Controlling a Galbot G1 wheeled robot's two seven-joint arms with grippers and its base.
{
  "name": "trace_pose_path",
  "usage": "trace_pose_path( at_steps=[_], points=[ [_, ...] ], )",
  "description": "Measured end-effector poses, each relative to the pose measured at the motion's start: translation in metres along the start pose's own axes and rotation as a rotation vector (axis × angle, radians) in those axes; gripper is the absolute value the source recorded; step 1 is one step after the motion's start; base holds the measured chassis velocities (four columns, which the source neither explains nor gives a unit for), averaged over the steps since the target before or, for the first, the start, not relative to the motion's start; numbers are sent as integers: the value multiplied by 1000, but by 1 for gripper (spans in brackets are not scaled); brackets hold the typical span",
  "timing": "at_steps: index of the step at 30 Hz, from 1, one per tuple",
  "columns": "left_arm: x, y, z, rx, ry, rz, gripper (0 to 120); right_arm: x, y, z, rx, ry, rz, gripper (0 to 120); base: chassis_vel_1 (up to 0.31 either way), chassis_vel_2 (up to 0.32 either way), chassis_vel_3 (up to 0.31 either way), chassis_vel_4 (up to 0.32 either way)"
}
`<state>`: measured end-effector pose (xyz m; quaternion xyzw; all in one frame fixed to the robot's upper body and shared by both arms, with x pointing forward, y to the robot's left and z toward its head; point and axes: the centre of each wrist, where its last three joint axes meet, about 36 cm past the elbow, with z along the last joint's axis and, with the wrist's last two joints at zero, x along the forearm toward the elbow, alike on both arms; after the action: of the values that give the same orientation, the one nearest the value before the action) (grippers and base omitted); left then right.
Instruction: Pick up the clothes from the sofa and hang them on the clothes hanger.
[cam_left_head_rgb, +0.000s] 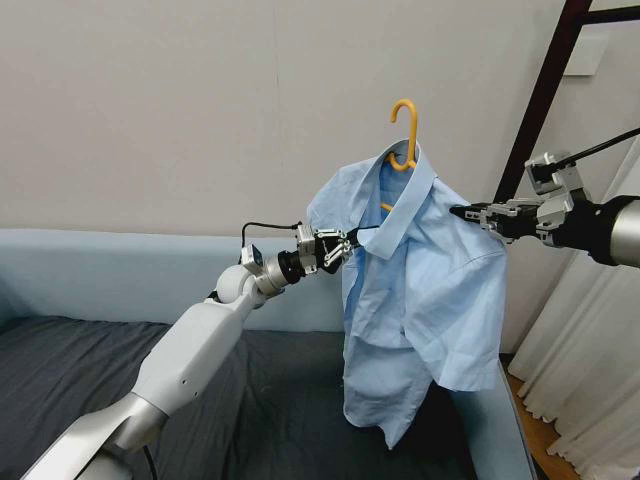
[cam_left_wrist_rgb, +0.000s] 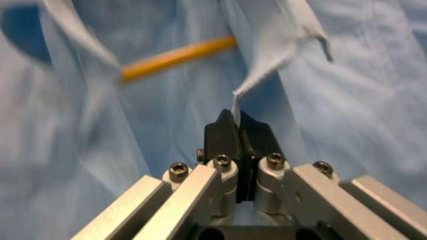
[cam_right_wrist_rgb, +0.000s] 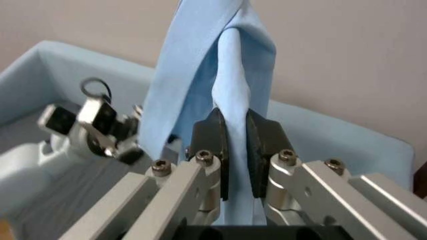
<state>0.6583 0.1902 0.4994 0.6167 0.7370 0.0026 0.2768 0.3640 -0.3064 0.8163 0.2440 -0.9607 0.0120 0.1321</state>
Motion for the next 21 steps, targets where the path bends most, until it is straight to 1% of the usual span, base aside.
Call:
trace_pose_path(
  at_steps=[2,4,5,6,7,10,11,13,14,15,17,18,19,21],
  points=[
    [6,-10,10,11,4,-26,0,1,0,-2,-12,-6,-1,7,0,0,0,0],
    [14,-28,20,27,-9,-72,0,1,-1,-3,-25,-18,2,7,0,0,0,0],
    [18,-35,22,34,-19,-89,0,1,-2,-4,-28,-22,4,7,0,0,0,0],
    [18,-35,22,34,-19,-89,0,1,-2,-4,-28,-22,4,7,0,0,0,0],
    [22,-40,23,40,-28,-99,0,1,-2,-4,-29,-23,5,7,0,0,0,0],
    [41,-54,20,40,-49,-129,15,1,-3,-4,-27,-30,13,7,0,0,0,0],
    [41,-54,20,40,-49,-129,15,1,-3,-4,-27,-30,13,7,0,0,0,0],
    [51,-59,14,43,-63,-149,26,0,-4,-4,-27,-34,15,7,0,0,0,0],
    [54,-59,12,43,-68,-154,29,0,-4,-4,-27,-35,14,7,0,0,0,0],
    [54,-59,12,43,-68,-154,29,0,-4,-4,-27,-35,14,7,0,0,0,0],
    [60,-58,5,38,-78,-165,41,-1,-5,-4,-30,-38,11,7,0,0,0,0],
    [62,-57,2,37,-83,-167,43,-2,-5,-4,-31,-39,11,7,0,0,0,0],
    [62,-57,2,37,-83,-167,43,-2,-5,-4,-31,-39,11,7,0,0,0,0],
    [65,-55,-4,36,-97,-169,52,-3,-7,-4,-36,-42,11,7,0,0,0,0]
  ],
)
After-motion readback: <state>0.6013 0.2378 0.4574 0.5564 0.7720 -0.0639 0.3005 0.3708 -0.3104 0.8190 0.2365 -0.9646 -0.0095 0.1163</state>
